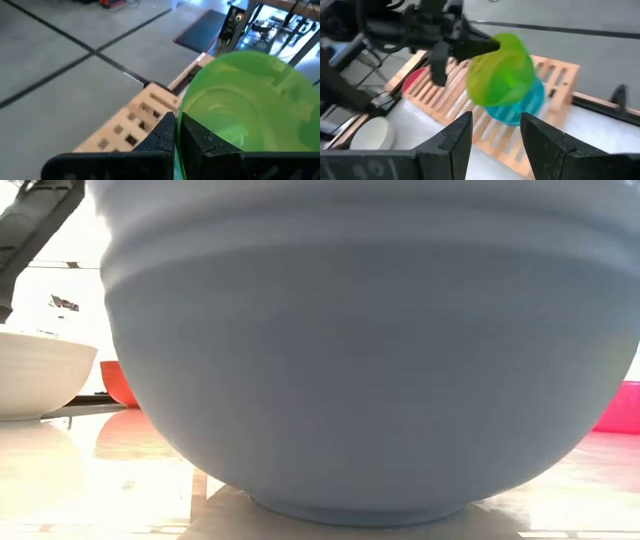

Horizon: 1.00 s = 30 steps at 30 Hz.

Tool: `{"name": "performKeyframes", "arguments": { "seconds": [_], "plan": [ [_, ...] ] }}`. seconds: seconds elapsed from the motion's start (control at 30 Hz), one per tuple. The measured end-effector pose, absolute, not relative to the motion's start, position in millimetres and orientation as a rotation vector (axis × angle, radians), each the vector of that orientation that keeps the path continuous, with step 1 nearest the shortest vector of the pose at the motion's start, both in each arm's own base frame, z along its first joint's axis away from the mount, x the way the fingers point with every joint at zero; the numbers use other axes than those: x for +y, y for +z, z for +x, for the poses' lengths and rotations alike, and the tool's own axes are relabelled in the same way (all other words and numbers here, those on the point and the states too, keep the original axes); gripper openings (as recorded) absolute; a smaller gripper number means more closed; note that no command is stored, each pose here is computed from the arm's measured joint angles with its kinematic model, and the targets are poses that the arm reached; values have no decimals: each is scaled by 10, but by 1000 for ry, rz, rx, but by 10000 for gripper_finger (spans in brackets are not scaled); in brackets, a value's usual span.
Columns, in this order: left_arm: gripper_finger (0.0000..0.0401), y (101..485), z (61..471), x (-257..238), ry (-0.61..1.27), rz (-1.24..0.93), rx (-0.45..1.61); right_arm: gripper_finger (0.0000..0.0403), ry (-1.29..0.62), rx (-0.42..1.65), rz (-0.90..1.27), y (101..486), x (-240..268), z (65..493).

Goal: Place and stack bowls onto a shelf
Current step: Stack the small green transparent bowl on top of the small blue transparent bowl on the shelf

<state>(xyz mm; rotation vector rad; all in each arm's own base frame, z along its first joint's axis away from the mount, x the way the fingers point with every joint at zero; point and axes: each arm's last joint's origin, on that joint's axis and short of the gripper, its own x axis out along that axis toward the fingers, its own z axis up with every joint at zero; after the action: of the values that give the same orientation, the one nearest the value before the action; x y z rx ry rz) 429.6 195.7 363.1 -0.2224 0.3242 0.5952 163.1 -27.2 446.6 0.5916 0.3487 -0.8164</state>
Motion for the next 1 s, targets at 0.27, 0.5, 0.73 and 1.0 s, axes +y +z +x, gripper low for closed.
{"name": "performKeyframes", "arguments": {
  "seconds": [0.27, 0.5, 0.73, 1.0],
  "plan": [
    [0, 3518, 4392, 1979, 551, -236, 396, 191, -852, 369, 592, 4441, -274, 1581],
    [2, 3494, 4372, 1976, 542, -200, 442, 191, -867, 366, 594, 4441, -297, 1572],
    [66, 3479, 4364, 1977, 529, -218, 456, 192, -880, 370, 592, 4436, -314, 1564],
    [181, 3650, 4323, 1977, 564, -231, 429, 192, -1024, 512, 574, 4287, -401, 1505]
  ]
}}
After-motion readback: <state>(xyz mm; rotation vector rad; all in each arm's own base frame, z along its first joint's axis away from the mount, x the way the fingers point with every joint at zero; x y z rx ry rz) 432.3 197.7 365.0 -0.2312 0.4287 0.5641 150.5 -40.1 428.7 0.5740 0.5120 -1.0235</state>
